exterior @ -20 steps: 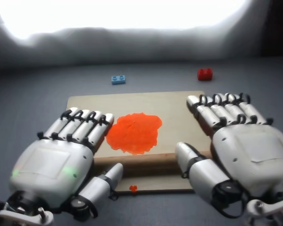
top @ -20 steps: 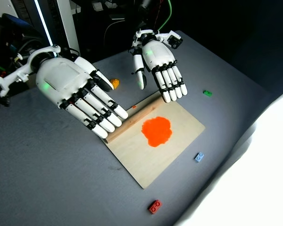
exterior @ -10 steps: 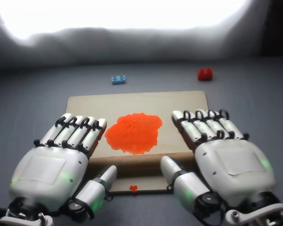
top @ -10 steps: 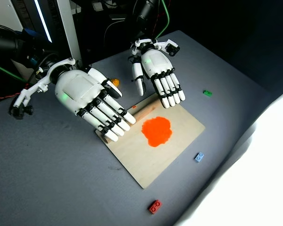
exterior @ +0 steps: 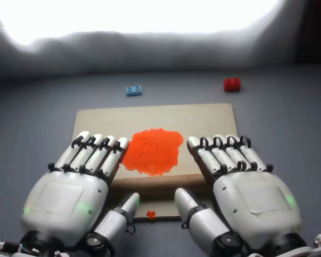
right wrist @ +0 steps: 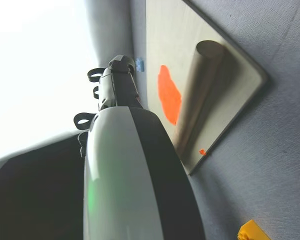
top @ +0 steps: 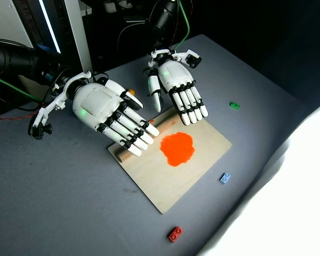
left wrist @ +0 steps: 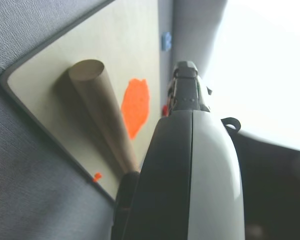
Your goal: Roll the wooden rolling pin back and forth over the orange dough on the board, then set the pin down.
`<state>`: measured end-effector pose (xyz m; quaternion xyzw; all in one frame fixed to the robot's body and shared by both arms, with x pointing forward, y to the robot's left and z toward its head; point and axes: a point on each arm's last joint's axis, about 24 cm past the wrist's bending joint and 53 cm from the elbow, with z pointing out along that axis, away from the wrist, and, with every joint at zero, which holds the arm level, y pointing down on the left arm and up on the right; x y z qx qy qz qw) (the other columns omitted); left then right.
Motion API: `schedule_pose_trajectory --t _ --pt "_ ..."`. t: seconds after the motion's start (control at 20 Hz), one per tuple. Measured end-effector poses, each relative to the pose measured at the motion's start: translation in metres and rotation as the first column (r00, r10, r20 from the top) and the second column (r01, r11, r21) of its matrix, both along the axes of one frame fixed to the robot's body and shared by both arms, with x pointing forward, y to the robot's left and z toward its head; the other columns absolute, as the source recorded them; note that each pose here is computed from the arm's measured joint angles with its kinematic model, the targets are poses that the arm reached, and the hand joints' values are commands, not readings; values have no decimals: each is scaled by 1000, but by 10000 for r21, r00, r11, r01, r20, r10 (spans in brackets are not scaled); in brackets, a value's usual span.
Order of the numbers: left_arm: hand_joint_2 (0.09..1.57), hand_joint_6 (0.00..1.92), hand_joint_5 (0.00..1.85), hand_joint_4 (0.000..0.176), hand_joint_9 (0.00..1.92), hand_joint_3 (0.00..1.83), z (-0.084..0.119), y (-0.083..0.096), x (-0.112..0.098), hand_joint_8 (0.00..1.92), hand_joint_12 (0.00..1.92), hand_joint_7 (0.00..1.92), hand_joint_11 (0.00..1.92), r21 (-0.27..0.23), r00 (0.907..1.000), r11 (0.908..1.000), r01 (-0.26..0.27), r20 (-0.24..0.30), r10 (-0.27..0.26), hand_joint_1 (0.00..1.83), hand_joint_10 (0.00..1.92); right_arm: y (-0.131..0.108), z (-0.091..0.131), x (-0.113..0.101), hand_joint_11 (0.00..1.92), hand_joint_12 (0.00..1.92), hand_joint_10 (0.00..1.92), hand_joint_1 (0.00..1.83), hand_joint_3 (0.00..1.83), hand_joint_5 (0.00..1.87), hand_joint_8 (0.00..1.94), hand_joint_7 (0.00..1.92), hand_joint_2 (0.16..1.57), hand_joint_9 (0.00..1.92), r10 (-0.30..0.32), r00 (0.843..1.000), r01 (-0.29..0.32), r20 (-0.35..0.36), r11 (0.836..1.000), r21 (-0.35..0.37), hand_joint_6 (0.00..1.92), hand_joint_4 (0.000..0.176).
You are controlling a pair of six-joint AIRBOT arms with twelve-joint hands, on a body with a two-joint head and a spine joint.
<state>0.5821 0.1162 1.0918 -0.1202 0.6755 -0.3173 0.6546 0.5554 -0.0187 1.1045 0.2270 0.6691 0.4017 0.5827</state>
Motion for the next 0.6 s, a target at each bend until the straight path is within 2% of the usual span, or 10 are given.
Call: schedule_pose_trajectory --t 0.1,0.15,0.4,0.6 --pt "1570 1 61 0 41 13 -6 2 -1 2 5 74 2 84 9999 10000 -29 -131 30 0 0 2 1 0 0 233 3 0 11 145 3 151 1571 106 101 9999 -101 81 9999 4 4 0" --pt "1571 5 71 0 46 14 -8 3 0 6 5 84 2 106 9999 9999 -71 -129 73 0 3 3 0 1 0 158 3 0 21 115 3 140 1571 93 80 9999 -80 86 10000 -3 8 0" --pt "1571 2 72 0 40 16 -13 -4 1 0 4 80 0 85 9999 10000 51 -129 -50 0 0 6 -24 4 0 209 4 0 11 138 4 164 1571 109 16 9998 -20 -215 9998 -191 9 0" --pt "1571 5 83 0 56 23 -16 -3 3 3 11 91 8 109 9999 9999 -21 -141 22 0 5 9 -26 10 0 295 4 0 19 166 3 182 1571 127 8 10000 -7 -66 10000 34 7 0"
